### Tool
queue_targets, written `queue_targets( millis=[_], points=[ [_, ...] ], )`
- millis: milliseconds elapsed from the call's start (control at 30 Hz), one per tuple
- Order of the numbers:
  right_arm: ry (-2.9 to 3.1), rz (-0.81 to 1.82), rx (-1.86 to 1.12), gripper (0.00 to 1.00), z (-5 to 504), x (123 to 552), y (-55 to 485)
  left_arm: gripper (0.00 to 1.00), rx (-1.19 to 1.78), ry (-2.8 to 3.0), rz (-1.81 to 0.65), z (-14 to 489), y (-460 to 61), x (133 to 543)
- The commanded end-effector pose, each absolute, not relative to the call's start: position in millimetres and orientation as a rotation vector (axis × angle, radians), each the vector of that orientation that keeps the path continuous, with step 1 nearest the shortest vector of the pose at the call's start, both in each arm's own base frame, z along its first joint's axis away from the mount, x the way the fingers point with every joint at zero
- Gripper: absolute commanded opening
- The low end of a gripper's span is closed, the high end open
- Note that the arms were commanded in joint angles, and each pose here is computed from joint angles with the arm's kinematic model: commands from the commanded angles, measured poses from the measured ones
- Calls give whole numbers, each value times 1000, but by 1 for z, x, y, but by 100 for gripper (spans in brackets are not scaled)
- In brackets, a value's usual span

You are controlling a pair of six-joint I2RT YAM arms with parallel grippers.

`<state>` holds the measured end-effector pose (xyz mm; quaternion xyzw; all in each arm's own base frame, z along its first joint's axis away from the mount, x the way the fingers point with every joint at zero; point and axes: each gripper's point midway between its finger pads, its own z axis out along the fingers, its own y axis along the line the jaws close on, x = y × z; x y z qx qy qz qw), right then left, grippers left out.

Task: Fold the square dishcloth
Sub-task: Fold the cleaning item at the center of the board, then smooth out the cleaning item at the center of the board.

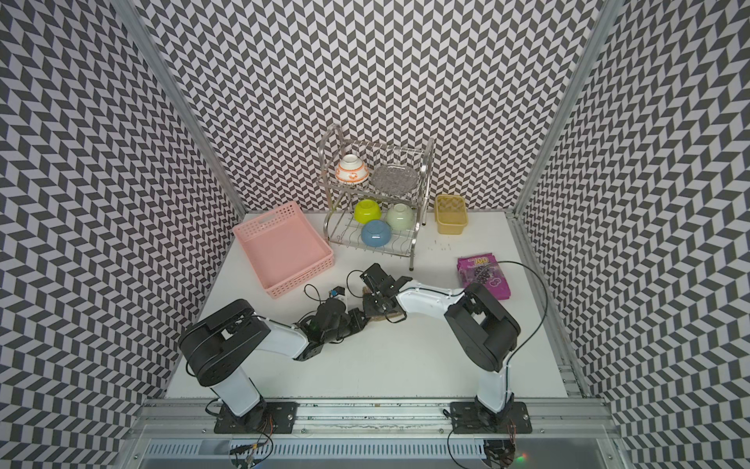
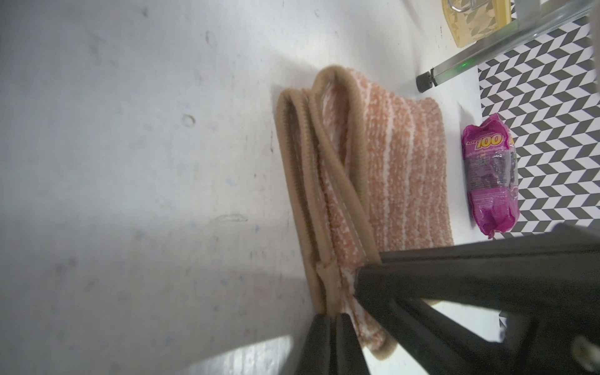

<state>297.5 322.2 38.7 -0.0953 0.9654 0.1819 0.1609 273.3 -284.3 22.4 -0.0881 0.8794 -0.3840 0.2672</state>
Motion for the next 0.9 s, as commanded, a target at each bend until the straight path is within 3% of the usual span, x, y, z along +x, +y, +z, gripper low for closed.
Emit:
queue_targets(
  millis=[0, 133, 367, 867],
  points=[
    [2681, 601, -281, 16, 66, 305, 334, 11, -243, 2439, -979, 6, -278, 263],
    [2637, 640, -291, 23, 86, 303, 334, 14, -253, 2423, -980, 11, -278, 266],
    [2585, 627, -268, 24, 107, 304, 322, 21, -270, 2404, -968, 18, -278, 272],
    [2503, 356, -42, 24, 109, 316, 233, 22, -354, 2316, -753, 51, -243, 283]
  ],
)
